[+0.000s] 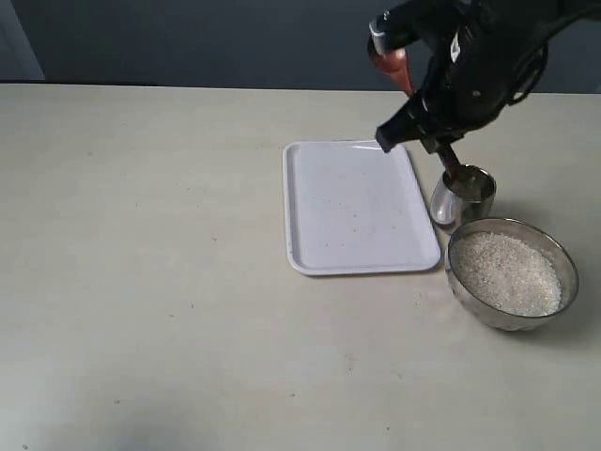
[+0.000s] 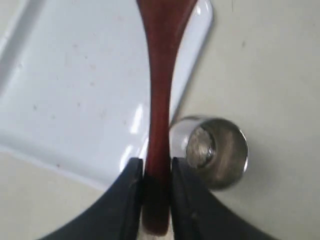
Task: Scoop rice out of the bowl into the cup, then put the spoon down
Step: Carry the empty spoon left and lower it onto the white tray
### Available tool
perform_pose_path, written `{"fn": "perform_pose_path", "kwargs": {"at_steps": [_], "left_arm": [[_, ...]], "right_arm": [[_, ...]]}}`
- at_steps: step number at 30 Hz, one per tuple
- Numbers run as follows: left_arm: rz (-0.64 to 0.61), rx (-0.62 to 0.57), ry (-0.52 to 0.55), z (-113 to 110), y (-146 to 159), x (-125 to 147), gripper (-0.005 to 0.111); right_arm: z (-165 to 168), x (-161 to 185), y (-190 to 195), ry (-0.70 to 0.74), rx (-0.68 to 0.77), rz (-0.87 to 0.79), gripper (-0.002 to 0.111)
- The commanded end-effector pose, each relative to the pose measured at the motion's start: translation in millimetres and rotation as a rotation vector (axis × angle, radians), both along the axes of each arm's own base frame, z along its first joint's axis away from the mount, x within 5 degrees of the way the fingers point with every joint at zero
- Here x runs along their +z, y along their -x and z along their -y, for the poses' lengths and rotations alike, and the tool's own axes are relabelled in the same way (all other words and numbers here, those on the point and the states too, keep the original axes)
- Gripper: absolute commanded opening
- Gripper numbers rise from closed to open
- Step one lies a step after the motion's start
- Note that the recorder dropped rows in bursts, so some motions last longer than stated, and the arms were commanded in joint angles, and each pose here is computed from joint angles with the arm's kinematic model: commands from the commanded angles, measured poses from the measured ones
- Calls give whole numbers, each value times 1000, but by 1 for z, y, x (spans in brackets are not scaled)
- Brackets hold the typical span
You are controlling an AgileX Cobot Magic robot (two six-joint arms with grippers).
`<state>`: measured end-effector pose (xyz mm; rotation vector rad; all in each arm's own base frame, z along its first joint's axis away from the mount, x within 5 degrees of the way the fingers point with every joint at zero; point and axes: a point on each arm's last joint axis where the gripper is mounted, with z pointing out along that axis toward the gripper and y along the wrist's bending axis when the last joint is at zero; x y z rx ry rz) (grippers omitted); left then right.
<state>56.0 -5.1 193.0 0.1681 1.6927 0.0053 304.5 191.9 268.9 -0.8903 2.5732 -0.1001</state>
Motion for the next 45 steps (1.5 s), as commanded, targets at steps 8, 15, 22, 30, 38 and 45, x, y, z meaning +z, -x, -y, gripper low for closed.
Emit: {"fn": "perform_pose_path", "kwargs": {"at_steps": [8, 15, 22, 30, 38, 45], "left_arm": [[15, 0, 9, 0, 0, 2, 0], [15, 0, 9, 0, 0, 2, 0], [15, 0, 9, 0, 0, 2, 0], [15, 0, 9, 0, 0, 2, 0], [15, 0, 9, 0, 0, 2, 0], [15, 0, 9, 0, 0, 2, 0]], "right_arm": [[-39, -49, -43, -71, -49, -109, -1], [-37, -99, -60, -29, -121, -267, -1], [-40, -118, -62, -35, -132, -307, -1], [-41, -127, -62, -24, -128, -323, -1], [-41, -128, -62, -24, -123, -334, 15], [-42, -128, -61, -32, -127, -339, 27]]}}
